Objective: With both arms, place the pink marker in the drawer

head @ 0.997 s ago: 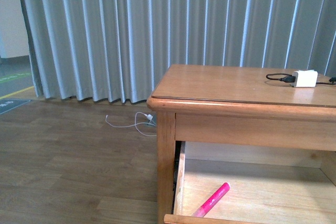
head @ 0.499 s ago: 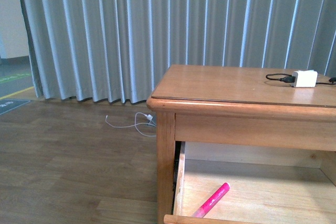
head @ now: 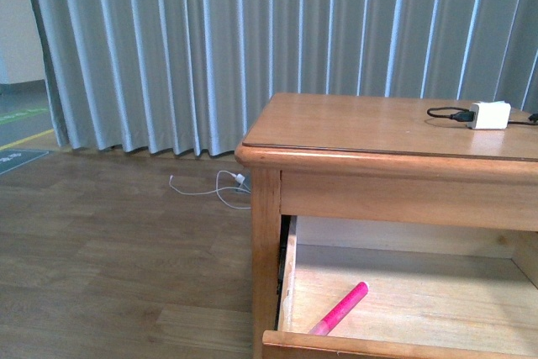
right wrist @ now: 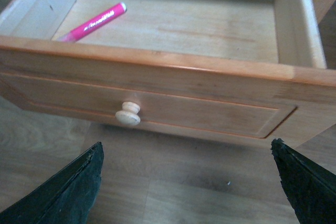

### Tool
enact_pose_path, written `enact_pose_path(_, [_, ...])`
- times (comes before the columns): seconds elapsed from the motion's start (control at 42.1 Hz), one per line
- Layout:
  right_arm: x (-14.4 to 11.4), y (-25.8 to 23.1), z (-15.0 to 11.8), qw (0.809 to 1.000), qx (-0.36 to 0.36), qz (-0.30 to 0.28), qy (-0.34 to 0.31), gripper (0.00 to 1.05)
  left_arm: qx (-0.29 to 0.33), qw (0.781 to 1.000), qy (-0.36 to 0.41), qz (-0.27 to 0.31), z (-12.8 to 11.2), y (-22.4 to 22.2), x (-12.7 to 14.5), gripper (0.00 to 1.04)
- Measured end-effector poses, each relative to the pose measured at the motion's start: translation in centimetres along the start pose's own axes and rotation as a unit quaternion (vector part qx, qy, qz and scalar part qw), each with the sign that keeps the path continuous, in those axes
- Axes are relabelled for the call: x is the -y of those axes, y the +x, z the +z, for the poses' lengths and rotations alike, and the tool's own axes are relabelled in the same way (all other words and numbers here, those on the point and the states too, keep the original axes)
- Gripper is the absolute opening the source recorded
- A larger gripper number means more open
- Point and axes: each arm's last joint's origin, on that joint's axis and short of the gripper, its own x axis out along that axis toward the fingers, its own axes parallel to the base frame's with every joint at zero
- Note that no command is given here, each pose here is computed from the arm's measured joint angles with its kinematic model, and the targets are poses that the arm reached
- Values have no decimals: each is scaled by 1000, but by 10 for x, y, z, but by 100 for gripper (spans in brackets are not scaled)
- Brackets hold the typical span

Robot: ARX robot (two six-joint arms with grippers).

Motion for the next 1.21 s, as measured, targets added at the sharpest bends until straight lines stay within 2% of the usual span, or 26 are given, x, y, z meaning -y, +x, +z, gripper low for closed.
enact_pose_path(0.119, [-3, 23, 14, 999, -42, 20, 4, 96, 0, 1000, 0, 0, 0, 0, 0, 100])
enact_pose_path(0.285, [-9, 62, 25, 996, -89, 19, -4, 96, 0, 1000, 1, 0, 0, 0, 0, 99])
enact_pose_path(0.499, [-15, 93, 26, 995, -98, -2, -23, 96, 0, 1000, 1, 0, 0, 0, 0, 99])
enact_pose_path(0.665, [-21, 122, 34, 996, -66, -31, -42, 96, 0, 1000, 1, 0, 0, 0, 0, 99])
enact_pose_path(0.926, [-25, 166, 47, 998, -4, -57, -34, 96, 0, 1000, 1, 0, 0, 0, 0, 99])
enact_pose_path(1.211, [-24, 202, 53, 996, 30, -83, -25, 96, 0, 1000, 1, 0, 0, 0, 0, 99])
